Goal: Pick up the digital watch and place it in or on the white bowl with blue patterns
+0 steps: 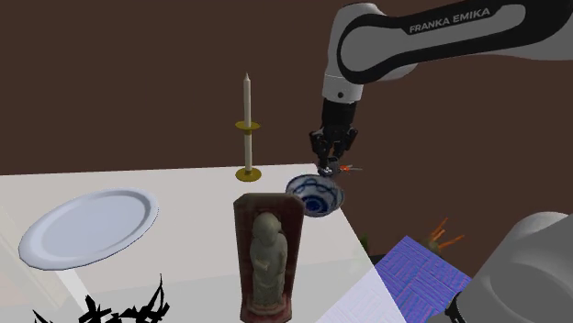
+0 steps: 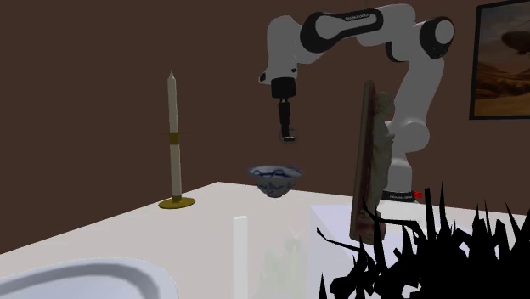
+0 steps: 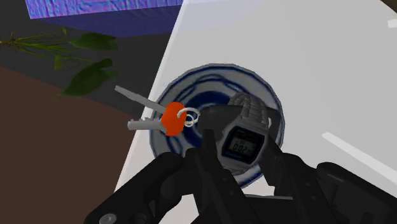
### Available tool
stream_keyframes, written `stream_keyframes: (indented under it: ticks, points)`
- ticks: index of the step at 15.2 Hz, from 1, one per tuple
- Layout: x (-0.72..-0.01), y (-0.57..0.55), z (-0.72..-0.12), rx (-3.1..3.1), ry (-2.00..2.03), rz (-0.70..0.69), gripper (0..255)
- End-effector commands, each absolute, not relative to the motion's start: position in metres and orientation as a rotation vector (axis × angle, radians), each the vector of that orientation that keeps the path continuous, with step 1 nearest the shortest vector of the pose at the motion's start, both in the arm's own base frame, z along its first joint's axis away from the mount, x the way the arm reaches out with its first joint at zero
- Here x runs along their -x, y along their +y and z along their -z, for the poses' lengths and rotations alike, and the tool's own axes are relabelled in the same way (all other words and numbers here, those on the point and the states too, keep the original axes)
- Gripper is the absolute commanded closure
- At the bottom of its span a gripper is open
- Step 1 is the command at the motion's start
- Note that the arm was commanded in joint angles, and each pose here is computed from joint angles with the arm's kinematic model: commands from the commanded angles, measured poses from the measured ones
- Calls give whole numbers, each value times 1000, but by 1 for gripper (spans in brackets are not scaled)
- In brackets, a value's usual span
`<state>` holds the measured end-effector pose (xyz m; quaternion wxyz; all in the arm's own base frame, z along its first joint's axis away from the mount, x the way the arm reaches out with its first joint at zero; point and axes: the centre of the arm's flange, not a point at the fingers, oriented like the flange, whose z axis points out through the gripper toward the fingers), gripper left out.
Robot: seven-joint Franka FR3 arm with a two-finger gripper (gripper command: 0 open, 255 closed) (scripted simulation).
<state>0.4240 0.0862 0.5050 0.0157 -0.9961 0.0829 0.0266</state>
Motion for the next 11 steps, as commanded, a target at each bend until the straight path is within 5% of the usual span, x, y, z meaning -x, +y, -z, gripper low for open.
stream_keyframes:
  ticks: [1, 11]
  points:
    - [-423, 79, -495, 3099, 255, -83, 255]
    - [-423, 79, -442, 3099, 255, -83, 255]
